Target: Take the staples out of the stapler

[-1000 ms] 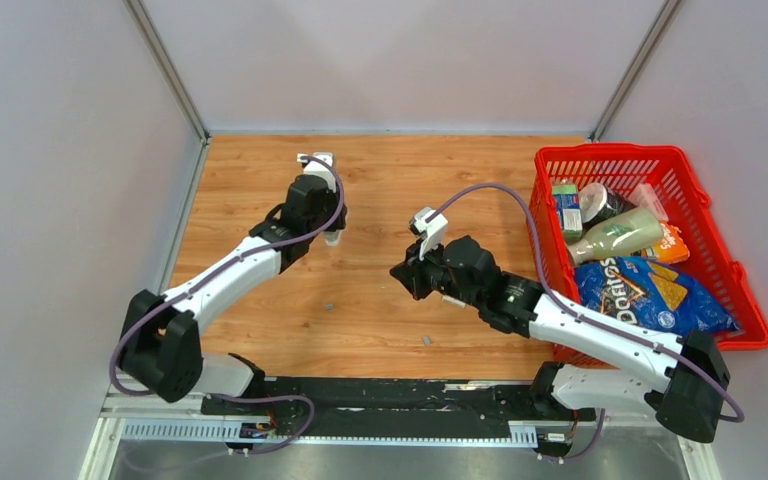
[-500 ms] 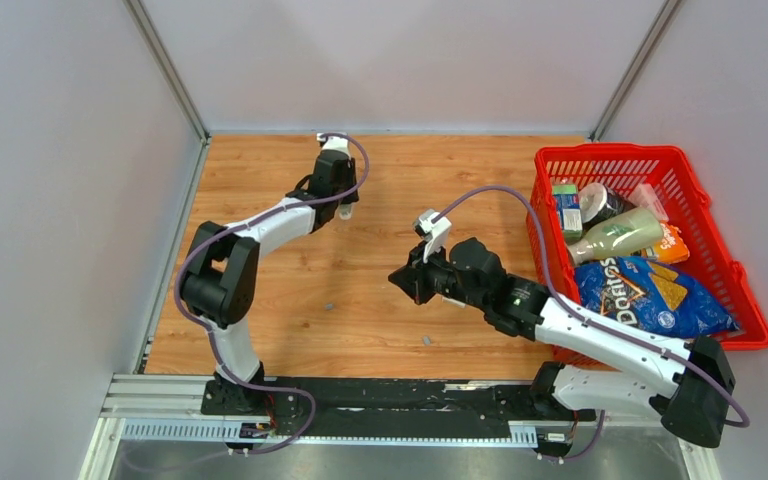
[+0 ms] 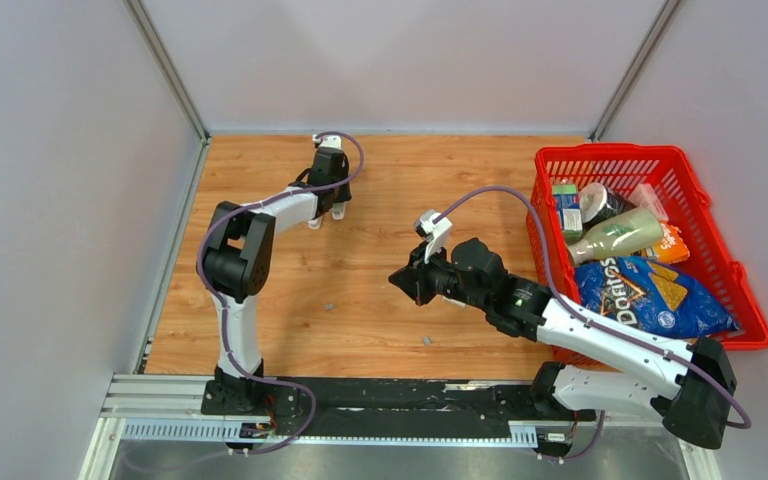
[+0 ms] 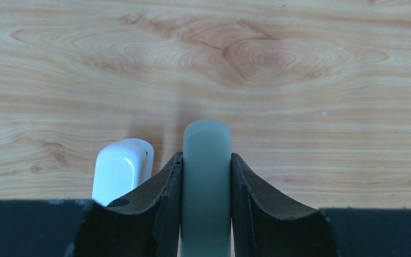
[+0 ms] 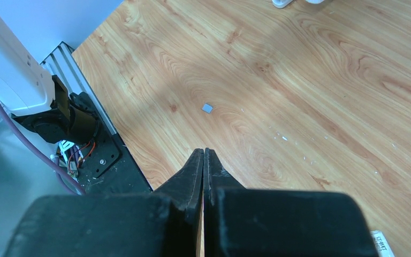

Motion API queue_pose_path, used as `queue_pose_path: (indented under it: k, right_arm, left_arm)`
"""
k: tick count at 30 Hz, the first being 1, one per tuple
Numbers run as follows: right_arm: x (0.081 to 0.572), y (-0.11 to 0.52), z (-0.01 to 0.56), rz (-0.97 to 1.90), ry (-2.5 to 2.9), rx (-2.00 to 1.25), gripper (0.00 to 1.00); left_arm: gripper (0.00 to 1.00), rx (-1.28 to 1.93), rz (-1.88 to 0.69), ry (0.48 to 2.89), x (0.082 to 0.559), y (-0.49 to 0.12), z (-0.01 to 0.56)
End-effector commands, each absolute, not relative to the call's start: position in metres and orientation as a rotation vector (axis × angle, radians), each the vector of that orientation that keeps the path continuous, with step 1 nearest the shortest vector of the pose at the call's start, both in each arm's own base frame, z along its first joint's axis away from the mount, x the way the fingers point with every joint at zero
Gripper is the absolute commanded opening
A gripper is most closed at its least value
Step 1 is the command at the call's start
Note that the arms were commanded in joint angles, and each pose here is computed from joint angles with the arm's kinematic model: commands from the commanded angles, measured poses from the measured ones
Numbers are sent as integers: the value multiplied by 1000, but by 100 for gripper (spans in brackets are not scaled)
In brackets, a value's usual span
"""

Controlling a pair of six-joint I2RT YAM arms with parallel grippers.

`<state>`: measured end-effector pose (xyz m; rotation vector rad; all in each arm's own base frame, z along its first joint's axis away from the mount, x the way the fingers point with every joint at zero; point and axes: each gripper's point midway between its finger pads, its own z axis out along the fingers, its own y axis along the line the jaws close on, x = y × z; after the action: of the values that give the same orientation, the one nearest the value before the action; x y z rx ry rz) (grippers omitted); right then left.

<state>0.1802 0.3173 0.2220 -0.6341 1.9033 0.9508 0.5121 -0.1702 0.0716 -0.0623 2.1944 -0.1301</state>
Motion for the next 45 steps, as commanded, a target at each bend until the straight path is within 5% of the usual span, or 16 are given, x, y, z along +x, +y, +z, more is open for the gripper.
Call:
queue_pose_path:
  k: [1, 25, 27, 36, 45]
  right_arm:
    - [179, 320, 223, 957, 1890, -649, 0]
    - [179, 321, 216, 957, 1933, -633, 5]
    - [180, 318, 217, 938, 1935, -627, 11]
    - [195, 289, 219, 759, 1959, -559, 47]
    - [213, 259, 195, 566, 2110, -401, 59]
  left_arm:
    - [20, -50, -153, 2177, 522, -173, 79]
    - [66, 26, -137, 2249, 506, -171, 68]
    - [75, 27, -151, 2223, 507, -173, 84]
    - [75, 24, -275, 2121, 483, -177, 153]
    - [74, 129, -471, 2085, 429, -205, 192]
